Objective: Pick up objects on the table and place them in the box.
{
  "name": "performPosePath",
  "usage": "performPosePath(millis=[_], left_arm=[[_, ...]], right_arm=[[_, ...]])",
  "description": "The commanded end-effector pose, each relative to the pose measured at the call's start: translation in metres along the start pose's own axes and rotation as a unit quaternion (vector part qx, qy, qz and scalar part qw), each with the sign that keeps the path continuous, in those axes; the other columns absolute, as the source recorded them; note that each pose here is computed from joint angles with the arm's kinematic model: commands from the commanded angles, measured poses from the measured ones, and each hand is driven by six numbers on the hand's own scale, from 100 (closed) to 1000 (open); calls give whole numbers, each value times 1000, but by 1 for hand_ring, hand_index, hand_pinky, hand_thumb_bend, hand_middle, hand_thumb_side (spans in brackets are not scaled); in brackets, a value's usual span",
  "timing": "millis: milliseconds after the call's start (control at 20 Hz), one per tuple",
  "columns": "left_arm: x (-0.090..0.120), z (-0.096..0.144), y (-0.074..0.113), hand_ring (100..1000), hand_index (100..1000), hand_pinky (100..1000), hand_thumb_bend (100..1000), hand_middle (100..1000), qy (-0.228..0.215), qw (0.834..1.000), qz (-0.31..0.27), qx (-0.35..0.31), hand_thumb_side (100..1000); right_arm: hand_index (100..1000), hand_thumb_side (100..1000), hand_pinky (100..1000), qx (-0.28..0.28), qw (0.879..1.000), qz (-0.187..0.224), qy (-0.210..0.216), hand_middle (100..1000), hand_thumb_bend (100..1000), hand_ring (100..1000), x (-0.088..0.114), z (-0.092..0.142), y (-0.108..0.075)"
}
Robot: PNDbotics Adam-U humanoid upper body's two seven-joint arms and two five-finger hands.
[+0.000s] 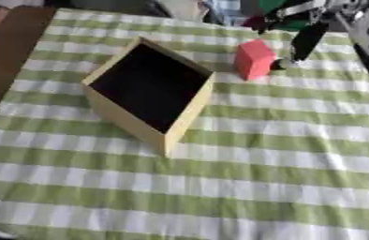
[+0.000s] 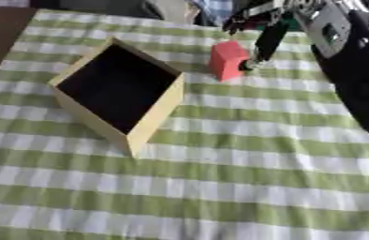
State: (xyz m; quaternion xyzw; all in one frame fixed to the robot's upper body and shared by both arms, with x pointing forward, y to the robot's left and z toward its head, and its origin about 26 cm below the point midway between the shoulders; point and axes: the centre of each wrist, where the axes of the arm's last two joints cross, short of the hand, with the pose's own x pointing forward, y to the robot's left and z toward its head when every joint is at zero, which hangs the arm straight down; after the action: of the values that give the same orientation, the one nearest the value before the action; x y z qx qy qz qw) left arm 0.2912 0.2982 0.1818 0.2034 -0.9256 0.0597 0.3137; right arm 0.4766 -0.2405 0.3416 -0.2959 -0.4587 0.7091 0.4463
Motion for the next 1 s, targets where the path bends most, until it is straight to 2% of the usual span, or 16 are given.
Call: performPosePath(millis=[50,500,550,1000], left_arm=[[6,-8,3,488,697,1000,123,480,-20,1000,-5,-4,118],[7,-8,2,487,697,1000,120,480,-22,1000,-4,-3,120],[7,-8,2,485,696,1000,112,478,-22,1000,-4,-4,123],[7,-9,1,483,696,1000,102,478,-26,1000,-1,-5,126]], right_arm=[[1000,100,1000,-35,999,20,19,932,423,1000,0,19,-21],[1000,100,1000,-46,997,48,33,940,434,1000,5,20,-25],[1000,170,1000,-46,997,53,36,958,477,1000,5,21,-26],[1000,160,1000,-55,991,96,70,956,465,1000,10,19,-30]])
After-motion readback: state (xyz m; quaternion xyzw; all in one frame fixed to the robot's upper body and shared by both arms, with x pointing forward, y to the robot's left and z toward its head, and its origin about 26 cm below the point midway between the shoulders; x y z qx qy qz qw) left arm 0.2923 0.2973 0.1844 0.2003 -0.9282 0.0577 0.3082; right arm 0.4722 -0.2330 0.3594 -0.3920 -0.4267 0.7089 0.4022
